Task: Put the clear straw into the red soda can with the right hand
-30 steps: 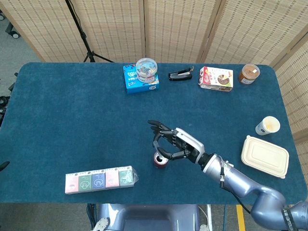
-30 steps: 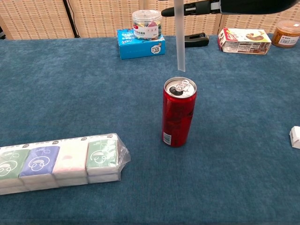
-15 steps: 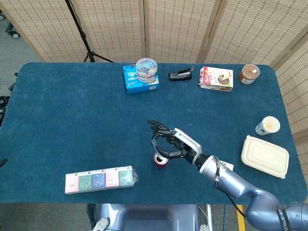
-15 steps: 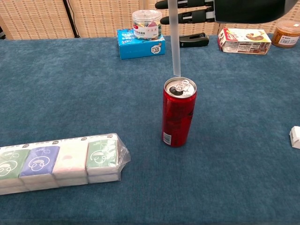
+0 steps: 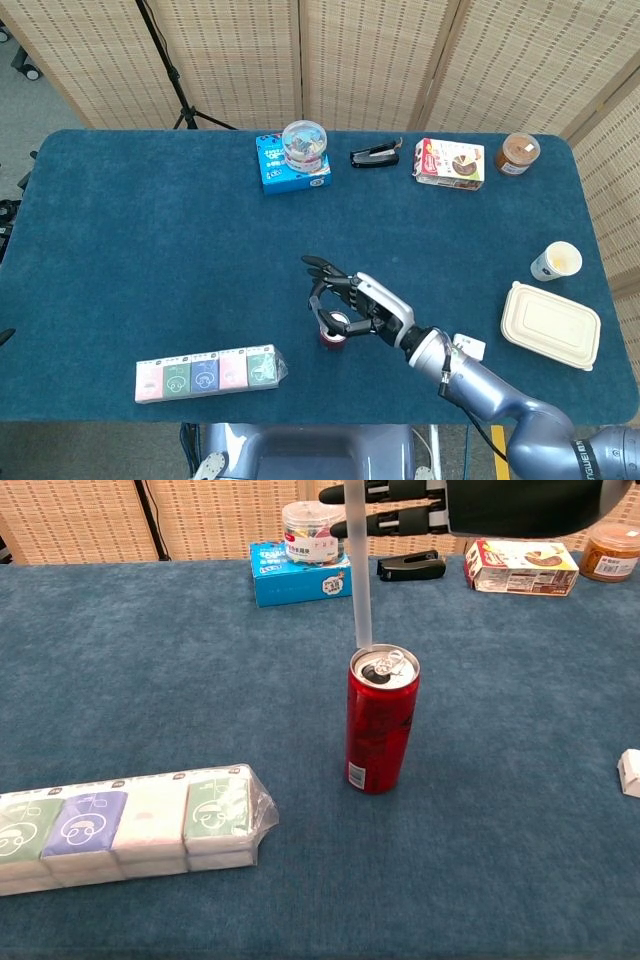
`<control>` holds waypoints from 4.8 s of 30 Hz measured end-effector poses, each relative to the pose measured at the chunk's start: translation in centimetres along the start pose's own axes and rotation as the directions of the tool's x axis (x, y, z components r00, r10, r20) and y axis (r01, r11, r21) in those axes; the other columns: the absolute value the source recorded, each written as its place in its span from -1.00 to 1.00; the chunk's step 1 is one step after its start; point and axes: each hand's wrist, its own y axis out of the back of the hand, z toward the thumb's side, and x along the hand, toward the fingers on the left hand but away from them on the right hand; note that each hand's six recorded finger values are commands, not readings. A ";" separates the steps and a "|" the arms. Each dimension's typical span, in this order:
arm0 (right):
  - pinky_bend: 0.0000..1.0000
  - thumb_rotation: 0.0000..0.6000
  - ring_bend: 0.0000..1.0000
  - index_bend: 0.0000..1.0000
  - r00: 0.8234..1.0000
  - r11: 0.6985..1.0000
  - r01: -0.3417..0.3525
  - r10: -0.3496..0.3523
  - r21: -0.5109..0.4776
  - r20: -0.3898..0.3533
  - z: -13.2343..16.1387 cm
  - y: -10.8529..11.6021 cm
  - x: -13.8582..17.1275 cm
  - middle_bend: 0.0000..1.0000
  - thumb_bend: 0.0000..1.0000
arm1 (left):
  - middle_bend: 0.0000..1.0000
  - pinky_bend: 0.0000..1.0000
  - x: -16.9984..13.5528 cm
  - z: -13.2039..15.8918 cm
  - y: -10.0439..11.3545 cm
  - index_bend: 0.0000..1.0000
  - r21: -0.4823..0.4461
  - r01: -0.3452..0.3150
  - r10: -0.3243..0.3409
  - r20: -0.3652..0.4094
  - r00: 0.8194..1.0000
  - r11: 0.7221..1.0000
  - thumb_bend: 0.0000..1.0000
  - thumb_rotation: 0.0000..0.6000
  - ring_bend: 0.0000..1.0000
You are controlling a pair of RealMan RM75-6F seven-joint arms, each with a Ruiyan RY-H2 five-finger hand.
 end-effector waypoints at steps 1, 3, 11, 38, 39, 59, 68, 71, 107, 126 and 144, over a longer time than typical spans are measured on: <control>-1.00 1.00 -1.00 0.09 1.000 1.000 -0.001 0.001 0.000 0.002 -0.1 0.0 0.0 -1.00 0.14 | -1.00 -1.00 0.0 0.0 0.0 -1.00 0.000 0.000 0.000 0.000 1.000 1.000 -1.00 1.00 -1.00; -1.00 1.00 -1.00 0.09 1.000 1.000 -0.001 0.001 -0.003 0.003 -0.2 0.0 -0.1 -1.00 0.14 | -1.00 -1.00 0.0 0.0 0.0 -1.00 -0.001 -0.001 0.001 -0.002 1.000 1.000 -1.00 1.00 -1.00; -1.00 1.00 -1.00 0.09 1.000 1.000 0.004 -0.004 -0.009 0.009 -0.5 0.1 -0.3 -1.00 0.14 | -1.00 -1.00 0.1 -0.1 0.0 -1.00 -0.002 -0.001 0.001 -0.005 1.000 1.000 -1.00 1.00 -1.00; -1.00 1.00 -1.00 0.09 1.000 1.000 0.005 -0.005 0.000 0.027 -1.7 0.2 -0.8 -1.00 0.14 | -1.00 -1.00 0.0 -0.3 0.2 -1.00 -0.008 -0.002 0.002 -0.005 1.000 1.000 -1.00 1.00 -1.00; -1.00 1.00 -1.00 0.09 1.000 1.000 0.006 -0.006 0.001 0.028 -1.7 0.3 -0.8 -1.00 0.14 | -1.00 -1.00 0.0 -0.3 0.2 -1.00 -0.009 -0.002 0.002 -0.005 1.000 1.000 -1.00 1.00 -1.00; -1.00 1.00 -1.00 0.10 0.999 1.000 0.009 -0.009 0.002 0.040 -2.4 0.6 -0.9 -1.00 0.15 | -1.00 -1.00 0.0 -0.3 0.2 -1.00 -0.010 -0.001 0.001 -0.006 1.000 1.000 -1.00 1.00 -1.00; -1.00 1.00 -1.00 0.10 0.999 1.000 0.008 -0.009 0.022 0.046 -3.0 0.6 -0.9 -1.00 0.15 | -1.00 -1.00 0.0 -0.3 0.2 -1.00 -0.012 0.007 -0.007 -0.003 1.000 1.000 -1.00 1.00 -1.00; -1.00 1.00 -1.00 0.10 0.999 0.999 0.006 -0.008 0.039 0.048 -3.2 0.6 -0.8 -1.00 0.15 | -1.00 -1.00 0.0 -0.3 0.1 -1.00 -0.012 0.012 -0.012 0.001 1.000 1.000 -1.00 1.00 -1.00; -1.00 1.00 -1.00 0.12 0.996 0.984 0.014 -0.028 0.176 0.081 -6.8 2.4 -0.8 -1.00 0.15 | -1.00 -1.00 0.0 -0.2 -0.1 -1.00 -0.011 0.029 -0.029 0.005 1.000 1.000 -1.00 1.00 -1.00; -1.00 1.00 -1.00 0.10 0.997 0.956 -0.008 -0.015 0.293 0.076 -8.7 3.4 -0.5 -1.00 0.15 | -1.00 -1.00 0.1 -0.1 -0.4 -1.00 -0.004 0.035 -0.035 0.002 0.999 0.999 -1.00 1.00 -1.00; -1.00 1.00 -1.00 -0.11 0.997 0.940 -0.028 0.000 0.341 0.080 -10.1 3.8 -0.4 -1.00 0.13 | -1.00 -1.00 0.1 -0.1 -0.3 -1.00 -0.006 0.037 -0.037 0.001 0.999 0.999 -1.00 1.00 -1.00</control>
